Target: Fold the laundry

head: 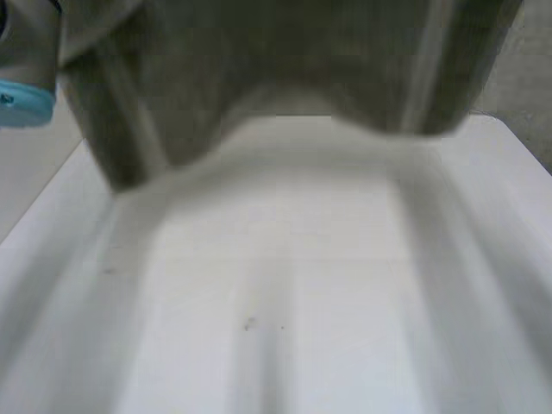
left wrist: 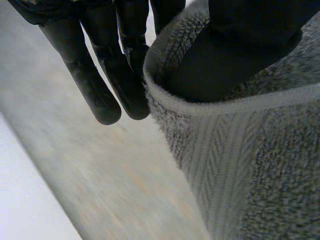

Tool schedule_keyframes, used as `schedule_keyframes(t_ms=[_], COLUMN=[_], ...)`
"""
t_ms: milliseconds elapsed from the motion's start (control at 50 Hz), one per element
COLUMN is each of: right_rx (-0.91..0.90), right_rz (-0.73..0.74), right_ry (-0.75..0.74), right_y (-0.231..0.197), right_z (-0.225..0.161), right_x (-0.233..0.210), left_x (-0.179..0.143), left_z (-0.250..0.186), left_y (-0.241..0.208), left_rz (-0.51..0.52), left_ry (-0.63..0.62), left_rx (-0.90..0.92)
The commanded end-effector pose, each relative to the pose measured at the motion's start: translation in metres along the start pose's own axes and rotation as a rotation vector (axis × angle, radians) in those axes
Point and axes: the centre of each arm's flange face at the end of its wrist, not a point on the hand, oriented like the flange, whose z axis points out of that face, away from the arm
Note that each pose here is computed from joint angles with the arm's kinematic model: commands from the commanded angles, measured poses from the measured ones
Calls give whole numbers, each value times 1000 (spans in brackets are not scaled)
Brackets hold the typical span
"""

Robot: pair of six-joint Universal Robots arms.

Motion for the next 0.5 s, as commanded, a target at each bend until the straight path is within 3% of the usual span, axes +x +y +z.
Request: schedule_keyframes(t_ms=[20,140,240,300,340,500], right_rx=[-128,-280,-508,-571,-687,-808], right_rz=[6,19,36,43,47,30], right_ry=[-163,-319,-489,-535,-613,-618], right_y=[38,73,114,125,144,166], right_z=[-43,-85,-150,-168,-199,-220], right_x=[-26,-51,-76,-83,-94,-83], left_x=[6,23,61,68,78,80], left_z=[-36,-82,-157,-174,-204,-238], left_y=[50,103,161,175,194,200], left_rz=[-10,-7,-42,-48,-50,-26], left_ry=[53,150,350,379,417,471], left_rx=[-175,-367,-556,-595,-668,-747])
